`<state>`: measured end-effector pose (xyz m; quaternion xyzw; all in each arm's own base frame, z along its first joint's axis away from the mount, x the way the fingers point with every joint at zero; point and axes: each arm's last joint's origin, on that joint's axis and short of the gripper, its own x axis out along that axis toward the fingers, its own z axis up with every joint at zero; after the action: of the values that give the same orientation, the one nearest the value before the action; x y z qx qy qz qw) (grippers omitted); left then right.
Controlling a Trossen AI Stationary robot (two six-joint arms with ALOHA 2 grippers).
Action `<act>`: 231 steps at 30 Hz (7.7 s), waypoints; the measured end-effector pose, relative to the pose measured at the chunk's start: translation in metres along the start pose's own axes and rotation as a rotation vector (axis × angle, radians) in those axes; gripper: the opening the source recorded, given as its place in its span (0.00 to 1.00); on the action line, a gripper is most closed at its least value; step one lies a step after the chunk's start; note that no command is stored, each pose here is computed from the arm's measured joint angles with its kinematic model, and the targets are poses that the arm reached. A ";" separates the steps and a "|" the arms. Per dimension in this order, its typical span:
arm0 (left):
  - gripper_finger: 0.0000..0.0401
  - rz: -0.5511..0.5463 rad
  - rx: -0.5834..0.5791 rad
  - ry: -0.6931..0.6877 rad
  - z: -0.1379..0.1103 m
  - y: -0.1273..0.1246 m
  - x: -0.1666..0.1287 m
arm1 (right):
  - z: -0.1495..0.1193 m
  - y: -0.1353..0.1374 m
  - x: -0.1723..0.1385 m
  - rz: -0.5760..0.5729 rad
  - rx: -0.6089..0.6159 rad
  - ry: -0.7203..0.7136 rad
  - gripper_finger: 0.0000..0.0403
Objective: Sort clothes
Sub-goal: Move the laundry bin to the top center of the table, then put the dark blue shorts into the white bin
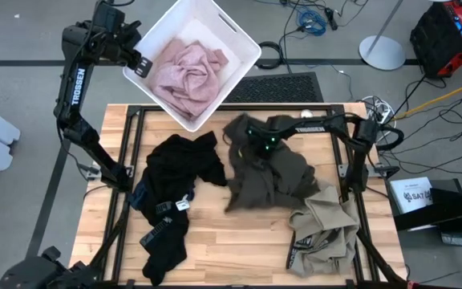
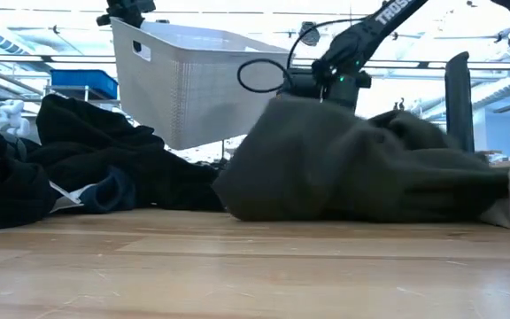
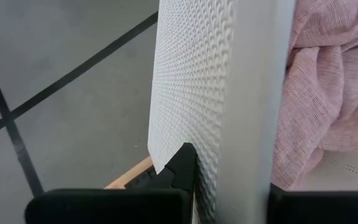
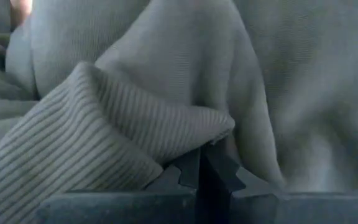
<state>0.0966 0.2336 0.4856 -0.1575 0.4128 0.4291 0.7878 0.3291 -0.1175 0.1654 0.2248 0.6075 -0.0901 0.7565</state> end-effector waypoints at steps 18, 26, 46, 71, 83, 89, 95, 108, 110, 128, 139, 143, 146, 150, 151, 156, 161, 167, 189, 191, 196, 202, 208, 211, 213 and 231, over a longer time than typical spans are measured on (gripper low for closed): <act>0.05 -0.063 0.009 -0.017 0.001 -0.003 0.000 | -0.059 0.128 -0.101 -0.051 -0.228 -0.326 0.00; 0.05 -0.068 0.008 -0.007 0.000 -0.003 0.000 | 0.006 0.062 -0.063 -0.305 -0.177 -0.447 0.00; 0.05 -0.065 0.009 -0.008 0.000 -0.003 0.000 | 0.030 0.065 0.049 -0.185 -0.219 -0.324 0.00; 0.05 -0.159 0.051 -0.026 0.003 -0.016 0.003 | 0.001 0.217 -0.077 -0.356 -0.540 -0.129 0.00; 0.05 -0.325 0.262 0.066 0.013 -0.078 0.054 | -0.032 0.206 -0.237 -0.331 -0.368 -0.384 0.00; 0.05 -0.367 0.434 0.009 0.032 -0.109 0.091 | -0.067 0.185 -0.298 -0.277 -0.267 -0.597 0.00; 0.05 -0.394 0.557 0.016 0.043 -0.129 0.135 | -0.090 0.182 -0.321 -0.212 -0.267 -0.670 0.00; 0.04 -0.532 0.639 0.136 0.057 -0.147 0.194 | -0.090 0.186 -0.316 -0.236 -0.284 -0.646 0.00; 0.04 -0.539 0.643 0.170 0.054 -0.148 0.199 | -0.090 0.186 -0.316 -0.238 -0.285 -0.644 0.00; 0.33 -0.431 0.699 0.133 0.058 -0.158 0.193 | -0.092 0.184 -0.314 -0.254 -0.287 -0.614 0.00; 0.39 -0.273 0.676 -0.151 0.078 -0.144 0.124 | -0.092 0.184 -0.314 -0.255 -0.286 -0.611 0.00; 0.39 -0.494 0.641 -0.218 0.064 -0.139 0.072 | -0.093 0.183 -0.314 -0.265 -0.300 -0.601 0.00; 0.39 -0.703 0.670 -0.197 0.044 -0.145 0.040 | -0.092 0.181 -0.314 -0.279 -0.321 -0.597 0.00; 0.37 -0.851 0.742 -0.134 0.025 -0.173 0.017 | -0.089 0.177 -0.314 -0.296 -0.322 -0.596 0.00; 0.36 -0.895 0.770 -0.140 0.021 -0.183 0.011 | -0.088 0.176 -0.314 -0.300 -0.320 -0.596 0.00; 0.30 -1.057 0.930 -0.147 -0.002 -0.235 -0.016 | -0.085 0.171 -0.315 -0.314 -0.309 -0.595 0.00; 0.24 -1.066 1.055 -0.053 -0.032 -0.295 -0.015 | -0.085 0.171 -0.315 -0.316 -0.306 -0.592 0.00; 0.07 -0.751 1.194 0.084 -0.077 -0.352 0.023 | -0.085 0.171 -0.315 -0.313 -0.302 -0.592 0.00; 0.01 -0.352 1.140 0.260 -0.081 -0.332 0.076 | -0.085 0.171 -0.315 -0.312 -0.303 -0.591 0.00; 0.00 -0.332 1.126 0.265 -0.078 -0.328 0.079 | -0.085 0.171 -0.315 -0.309 -0.304 -0.590 0.00; 0.01 -0.314 1.096 0.342 -0.077 -0.317 0.082 | -0.085 0.171 -0.315 -0.309 -0.303 -0.590 0.00; 0.05 -0.451 1.055 0.409 -0.086 -0.312 0.064 | -0.084 0.170 -0.315 -0.313 -0.312 -0.588 0.00; 0.03 -0.395 0.927 0.312 -0.080 -0.285 0.033 | -0.084 0.170 -0.315 -0.316 -0.313 -0.588 0.00; 0.02 -0.409 0.865 0.292 -0.087 -0.273 0.028 | -0.084 0.170 -0.315 -0.314 -0.316 -0.588 0.00; 0.01 -0.423 0.822 0.309 -0.098 -0.263 0.029 | -0.085 0.171 -0.315 -0.313 -0.324 -0.587 0.00; 0.24 -0.577 0.864 0.393 -0.184 -0.264 0.101 | -0.080 0.163 -0.315 -0.312 -0.309 -0.575 0.00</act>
<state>0.2440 0.0236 0.2661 -0.0039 0.6307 -0.0499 0.7744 0.2483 0.0192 0.4930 -0.0220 0.4031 -0.1712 0.8987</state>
